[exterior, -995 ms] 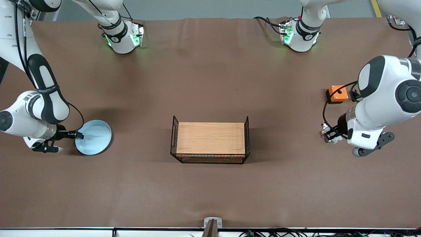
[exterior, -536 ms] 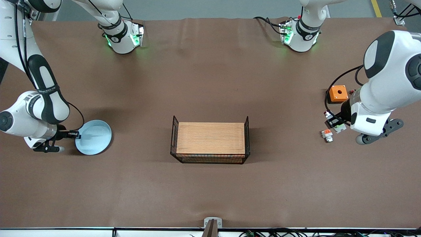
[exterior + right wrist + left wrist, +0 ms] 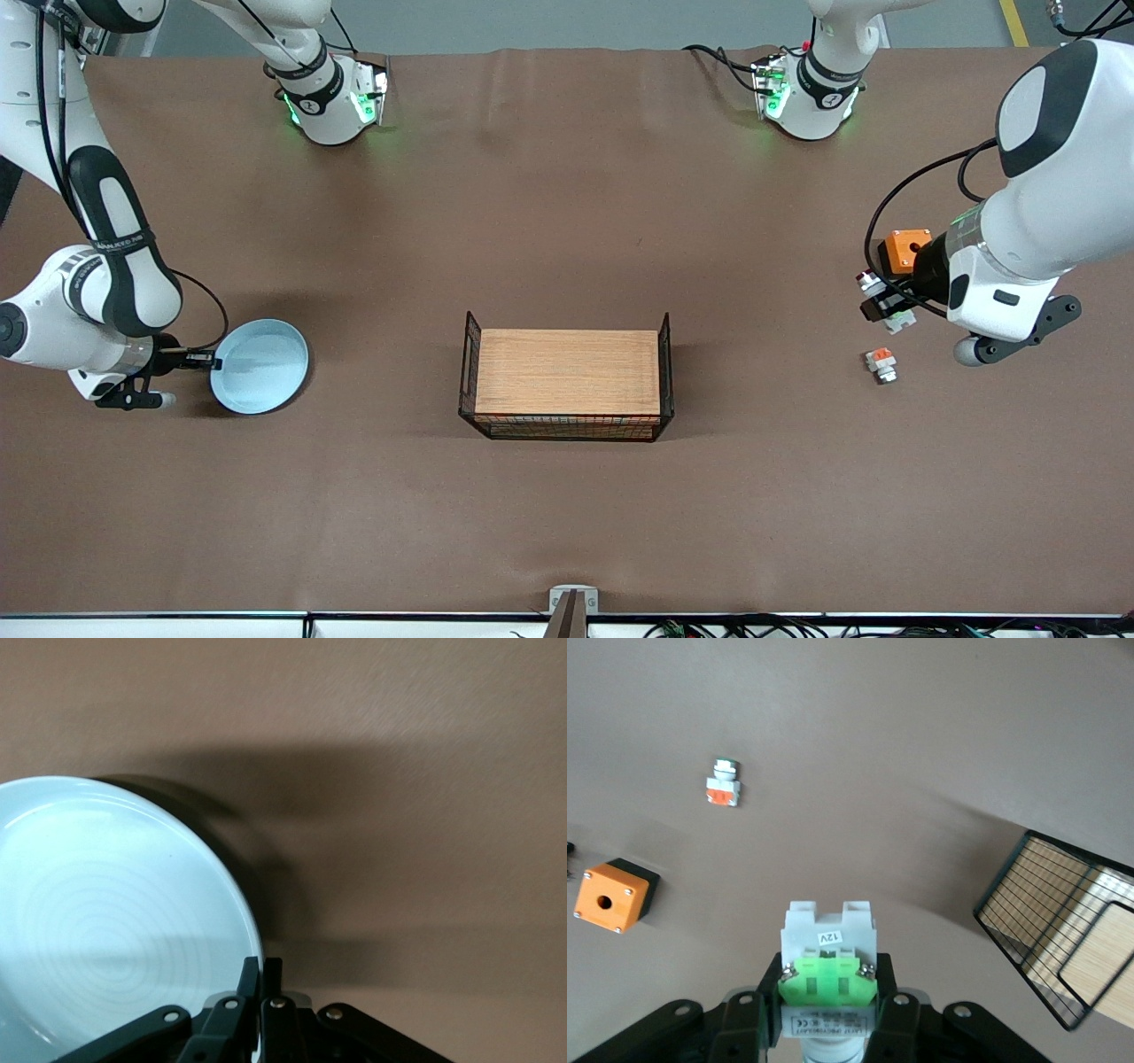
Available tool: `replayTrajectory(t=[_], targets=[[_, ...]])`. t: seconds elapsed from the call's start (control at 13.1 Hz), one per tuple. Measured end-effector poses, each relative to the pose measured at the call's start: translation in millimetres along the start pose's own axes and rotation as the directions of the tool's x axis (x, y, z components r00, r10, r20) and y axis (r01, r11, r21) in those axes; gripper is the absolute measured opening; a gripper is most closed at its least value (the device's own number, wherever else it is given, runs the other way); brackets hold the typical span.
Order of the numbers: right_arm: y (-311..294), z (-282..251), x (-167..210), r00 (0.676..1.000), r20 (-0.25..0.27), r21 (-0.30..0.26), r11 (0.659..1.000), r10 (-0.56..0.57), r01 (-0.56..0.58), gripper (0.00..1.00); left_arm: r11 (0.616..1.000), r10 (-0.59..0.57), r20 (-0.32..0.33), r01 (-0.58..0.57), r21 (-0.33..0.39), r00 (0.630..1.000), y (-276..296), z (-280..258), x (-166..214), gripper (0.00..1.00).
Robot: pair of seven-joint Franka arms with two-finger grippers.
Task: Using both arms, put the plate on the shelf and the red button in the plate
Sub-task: 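Lift the blue plate with the right gripper and carry it toward the basket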
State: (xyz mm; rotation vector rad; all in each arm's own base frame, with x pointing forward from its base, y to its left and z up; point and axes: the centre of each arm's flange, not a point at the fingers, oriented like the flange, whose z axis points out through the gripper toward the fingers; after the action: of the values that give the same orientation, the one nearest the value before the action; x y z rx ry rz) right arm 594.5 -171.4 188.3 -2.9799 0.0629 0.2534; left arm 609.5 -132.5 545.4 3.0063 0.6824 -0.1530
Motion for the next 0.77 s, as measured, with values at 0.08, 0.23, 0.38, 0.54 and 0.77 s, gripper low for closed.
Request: replayTrajectory(t=[0.08,0.23,0.38,0.54,0.77], targets=[[-3.5,-4.6,-3.1,1.000,0.027,0.028,1.000,0.010,-0.011,0.03,1.000,0.000,0.004,0.000,-0.007,1.000,1.0,-0.7,-0.9,0.41],[-12.2,-22.2,-8.9,0.998,0.060,0.073,0.997,0.017,-0.021,0.03,1.000,0.001,0.005,-0.001,-0.008,1.000,1.5,-1.2,-1.4,0.41],[-21.0,-48.1,-17.1,0.996,0.087,0.092,0.995,0.022,-0.030,0.03,1.000,0.002,0.004,-0.002,-0.009,1.000,1.6,-1.5,-1.4,0.41],[-31.3,-79.4,-30.2,0.991,0.127,0.107,0.993,0.042,-0.056,0.03,1.000,0.002,0.004,-0.002,-0.009,1.000,1.7,-1.7,-1.5,0.41],[-55.8,-132.5,-55.4,0.980,0.185,0.116,0.988,0.078,-0.101,0.03,1.000,0.004,0.004,-0.003,-0.009,1.000,2.0,-2.1,-1.8,0.41]])
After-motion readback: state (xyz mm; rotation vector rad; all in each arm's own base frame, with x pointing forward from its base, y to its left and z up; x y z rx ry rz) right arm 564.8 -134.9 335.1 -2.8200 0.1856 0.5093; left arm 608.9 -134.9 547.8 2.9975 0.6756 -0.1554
